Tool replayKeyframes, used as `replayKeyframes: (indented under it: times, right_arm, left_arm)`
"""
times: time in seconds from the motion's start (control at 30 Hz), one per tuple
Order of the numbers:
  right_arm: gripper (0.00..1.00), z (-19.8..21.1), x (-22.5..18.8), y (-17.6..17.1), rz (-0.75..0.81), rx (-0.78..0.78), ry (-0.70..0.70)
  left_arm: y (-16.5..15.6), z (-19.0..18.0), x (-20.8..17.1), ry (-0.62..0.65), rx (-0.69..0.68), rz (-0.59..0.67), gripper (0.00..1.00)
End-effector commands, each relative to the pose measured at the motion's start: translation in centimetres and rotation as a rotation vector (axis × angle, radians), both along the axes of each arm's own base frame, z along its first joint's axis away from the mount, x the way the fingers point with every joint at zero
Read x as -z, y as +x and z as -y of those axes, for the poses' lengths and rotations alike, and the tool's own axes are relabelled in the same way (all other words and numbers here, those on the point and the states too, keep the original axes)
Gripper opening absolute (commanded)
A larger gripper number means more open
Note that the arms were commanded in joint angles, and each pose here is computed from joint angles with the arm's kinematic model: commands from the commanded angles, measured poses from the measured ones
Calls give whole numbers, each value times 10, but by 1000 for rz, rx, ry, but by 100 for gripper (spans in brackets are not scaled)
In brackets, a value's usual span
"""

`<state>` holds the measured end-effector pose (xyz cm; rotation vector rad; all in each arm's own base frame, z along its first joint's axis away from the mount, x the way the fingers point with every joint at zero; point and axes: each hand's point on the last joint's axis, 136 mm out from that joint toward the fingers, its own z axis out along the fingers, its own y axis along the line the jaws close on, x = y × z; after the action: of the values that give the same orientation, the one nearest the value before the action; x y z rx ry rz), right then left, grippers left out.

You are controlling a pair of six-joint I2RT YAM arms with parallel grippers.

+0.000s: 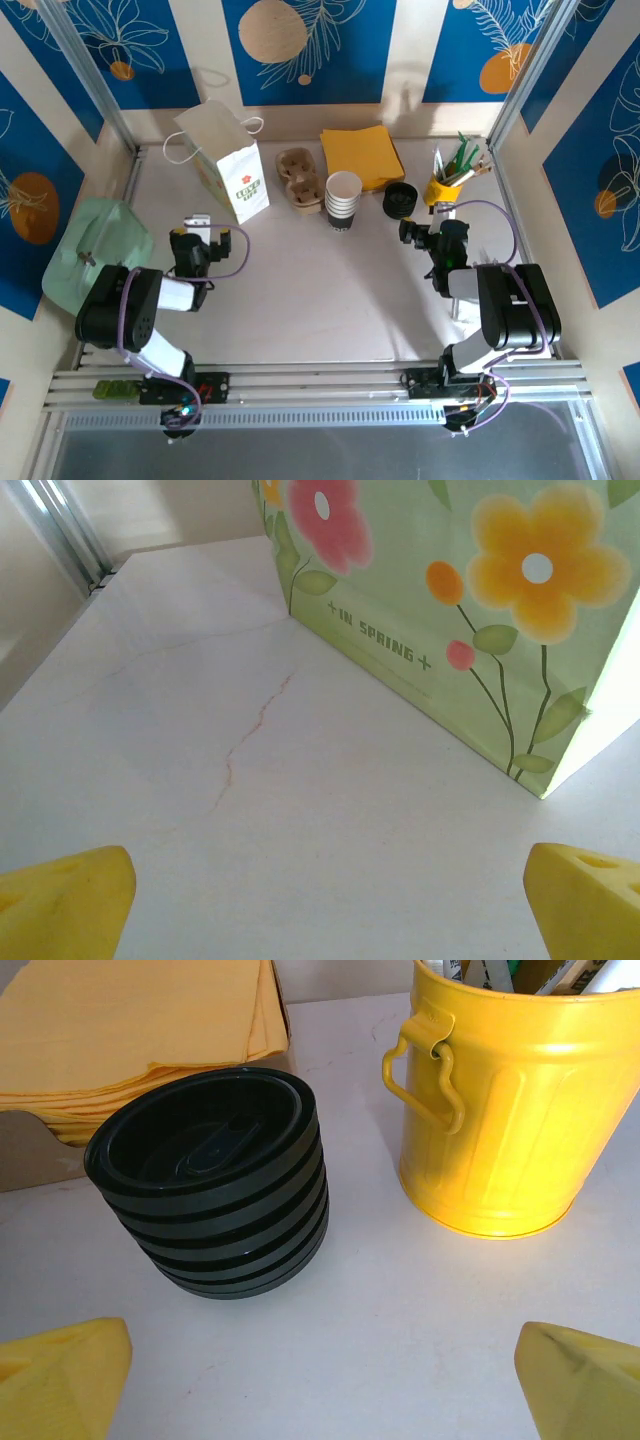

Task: Pack the takeout coffee

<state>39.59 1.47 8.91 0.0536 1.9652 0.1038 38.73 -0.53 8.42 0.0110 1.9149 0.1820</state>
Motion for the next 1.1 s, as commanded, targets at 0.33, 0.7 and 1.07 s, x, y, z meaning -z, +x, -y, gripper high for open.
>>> replayKeyframes:
  times: [0.33, 0.7, 1.07]
  right_arm:
    - [99, 0, -5, 1, 23, -6, 16]
    - [99, -1, -6, 1, 29, -10, 12]
    - [99, 2, -42, -23, -53, 28, 41]
  left_arm:
    - [7, -1, -11, -15, -1, 39, 99]
    - [6, -1, -12, -15, 1, 44, 99]
    - [-17, 6, -50, 4, 19, 104, 100]
